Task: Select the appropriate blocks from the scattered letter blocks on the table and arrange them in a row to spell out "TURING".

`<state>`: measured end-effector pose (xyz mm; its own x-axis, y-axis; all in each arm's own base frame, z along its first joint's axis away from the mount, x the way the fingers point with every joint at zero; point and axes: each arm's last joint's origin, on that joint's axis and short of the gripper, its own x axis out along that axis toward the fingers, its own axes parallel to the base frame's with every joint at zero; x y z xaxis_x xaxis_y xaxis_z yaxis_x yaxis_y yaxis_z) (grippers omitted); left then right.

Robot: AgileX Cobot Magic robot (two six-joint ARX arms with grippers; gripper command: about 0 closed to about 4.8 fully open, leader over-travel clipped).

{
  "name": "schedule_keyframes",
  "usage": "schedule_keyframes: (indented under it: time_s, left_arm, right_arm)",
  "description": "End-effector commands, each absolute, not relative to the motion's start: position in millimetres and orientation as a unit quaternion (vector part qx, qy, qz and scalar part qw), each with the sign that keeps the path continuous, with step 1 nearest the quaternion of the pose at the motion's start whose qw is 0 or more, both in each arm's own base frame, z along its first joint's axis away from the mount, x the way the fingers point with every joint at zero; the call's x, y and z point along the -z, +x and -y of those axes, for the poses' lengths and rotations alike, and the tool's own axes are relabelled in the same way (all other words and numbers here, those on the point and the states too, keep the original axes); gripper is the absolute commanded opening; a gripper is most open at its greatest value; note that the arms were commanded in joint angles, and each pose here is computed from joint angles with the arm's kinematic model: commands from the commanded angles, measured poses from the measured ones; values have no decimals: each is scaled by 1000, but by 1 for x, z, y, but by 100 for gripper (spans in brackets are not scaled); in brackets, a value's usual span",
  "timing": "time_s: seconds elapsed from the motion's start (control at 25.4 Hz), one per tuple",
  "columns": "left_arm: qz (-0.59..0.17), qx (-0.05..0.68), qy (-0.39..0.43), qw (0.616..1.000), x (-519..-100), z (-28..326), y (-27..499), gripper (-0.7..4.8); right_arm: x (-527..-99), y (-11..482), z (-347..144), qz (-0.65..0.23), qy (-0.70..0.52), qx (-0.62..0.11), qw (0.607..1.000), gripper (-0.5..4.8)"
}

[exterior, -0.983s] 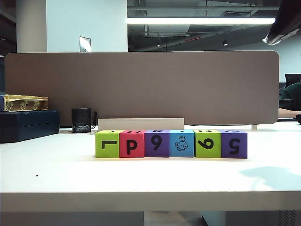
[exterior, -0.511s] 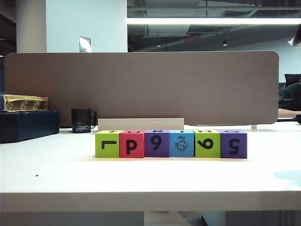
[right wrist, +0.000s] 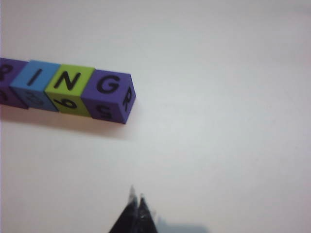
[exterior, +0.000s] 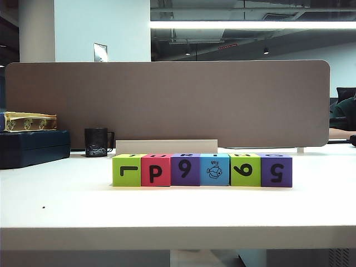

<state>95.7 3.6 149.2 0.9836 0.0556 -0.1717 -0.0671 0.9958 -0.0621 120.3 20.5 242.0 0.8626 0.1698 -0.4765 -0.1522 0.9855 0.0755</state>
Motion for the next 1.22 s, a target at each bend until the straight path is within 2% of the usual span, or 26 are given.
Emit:
schedule_keyframes:
  time_s: [0.04,0.47,1.22]
  left_arm:
    - [-88,-29,-34,995,-149,-4,96,-6]
    - [-88,-29,-34,995,-149,-4,96,-6]
    - [-88,-29,-34,995,-149,-4,96,-6]
  right_arm:
    - [-233,118,-19,-216,22,-78,973,-1]
    - [-184,108,-16,-158,26,-72,985,-1]
    - [-161,95,-6,-95,34,-33,994,-1]
